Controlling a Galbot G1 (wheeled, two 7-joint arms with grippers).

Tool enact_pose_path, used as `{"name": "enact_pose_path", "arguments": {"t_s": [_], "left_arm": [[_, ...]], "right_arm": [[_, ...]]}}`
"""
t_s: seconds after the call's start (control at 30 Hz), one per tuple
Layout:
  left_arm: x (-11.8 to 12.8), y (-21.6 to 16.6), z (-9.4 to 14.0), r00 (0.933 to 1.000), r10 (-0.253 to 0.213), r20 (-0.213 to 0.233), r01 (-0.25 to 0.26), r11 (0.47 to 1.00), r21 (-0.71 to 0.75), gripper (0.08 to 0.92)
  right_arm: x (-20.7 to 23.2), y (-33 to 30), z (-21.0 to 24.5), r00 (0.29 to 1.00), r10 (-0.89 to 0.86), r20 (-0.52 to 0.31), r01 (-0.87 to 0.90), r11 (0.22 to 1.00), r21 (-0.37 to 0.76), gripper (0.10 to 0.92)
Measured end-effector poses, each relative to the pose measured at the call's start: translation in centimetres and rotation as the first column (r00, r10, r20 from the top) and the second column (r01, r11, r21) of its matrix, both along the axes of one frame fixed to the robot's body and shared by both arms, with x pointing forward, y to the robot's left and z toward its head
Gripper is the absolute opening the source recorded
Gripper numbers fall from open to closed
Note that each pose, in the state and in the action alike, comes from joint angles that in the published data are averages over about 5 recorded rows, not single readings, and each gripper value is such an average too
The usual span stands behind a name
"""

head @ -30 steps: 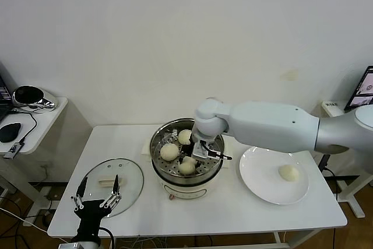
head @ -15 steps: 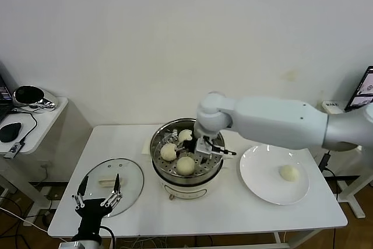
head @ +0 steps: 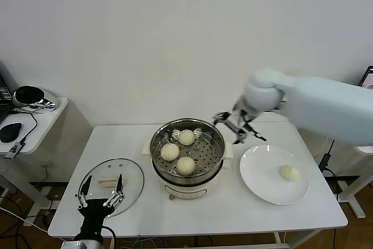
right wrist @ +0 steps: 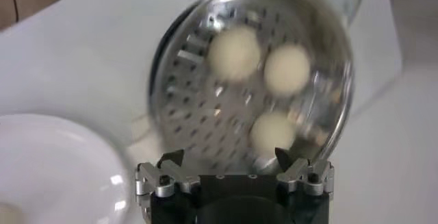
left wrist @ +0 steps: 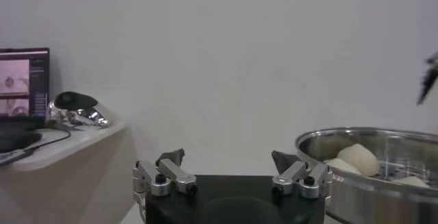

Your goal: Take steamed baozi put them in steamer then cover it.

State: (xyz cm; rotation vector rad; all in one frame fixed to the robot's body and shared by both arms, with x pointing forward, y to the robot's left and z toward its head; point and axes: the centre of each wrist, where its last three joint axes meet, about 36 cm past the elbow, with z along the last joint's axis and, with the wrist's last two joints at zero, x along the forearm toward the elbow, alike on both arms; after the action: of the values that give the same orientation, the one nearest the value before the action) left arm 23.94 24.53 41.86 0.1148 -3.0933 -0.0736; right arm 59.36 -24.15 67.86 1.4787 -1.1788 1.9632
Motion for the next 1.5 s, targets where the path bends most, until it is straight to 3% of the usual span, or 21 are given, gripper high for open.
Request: {"name": "enact_pose_path", "arguments": {"t_s": [0.33,0.73,1.5], "left_arm": [[-0.1,-0.1,-0.2,0.9999,-0.007,-0.007,0.007,1.0,0.002,0.823],[-0.7,0.1,-0.4,0.9997,0.0,-0.025,0.0,1.0,0.014,0.823],[-0.8,0.5,-0.4,0.9995,0.014,-0.028,-0.013,1.0,0.022,0.823]], "right_arm": [[-1.2,-10.7,-4.6,0.948,-0.315,-0.054,0.317,0.947,0.053,0.823],[-2.1,-18.8,-11.9,0.854,-0.512,-0.099,0.516,0.856,0.029,0.823],[0.4,-20.9,-21.5,0.782,-0.61,-0.129,0.615,0.788,-0.002,0.822]]}}
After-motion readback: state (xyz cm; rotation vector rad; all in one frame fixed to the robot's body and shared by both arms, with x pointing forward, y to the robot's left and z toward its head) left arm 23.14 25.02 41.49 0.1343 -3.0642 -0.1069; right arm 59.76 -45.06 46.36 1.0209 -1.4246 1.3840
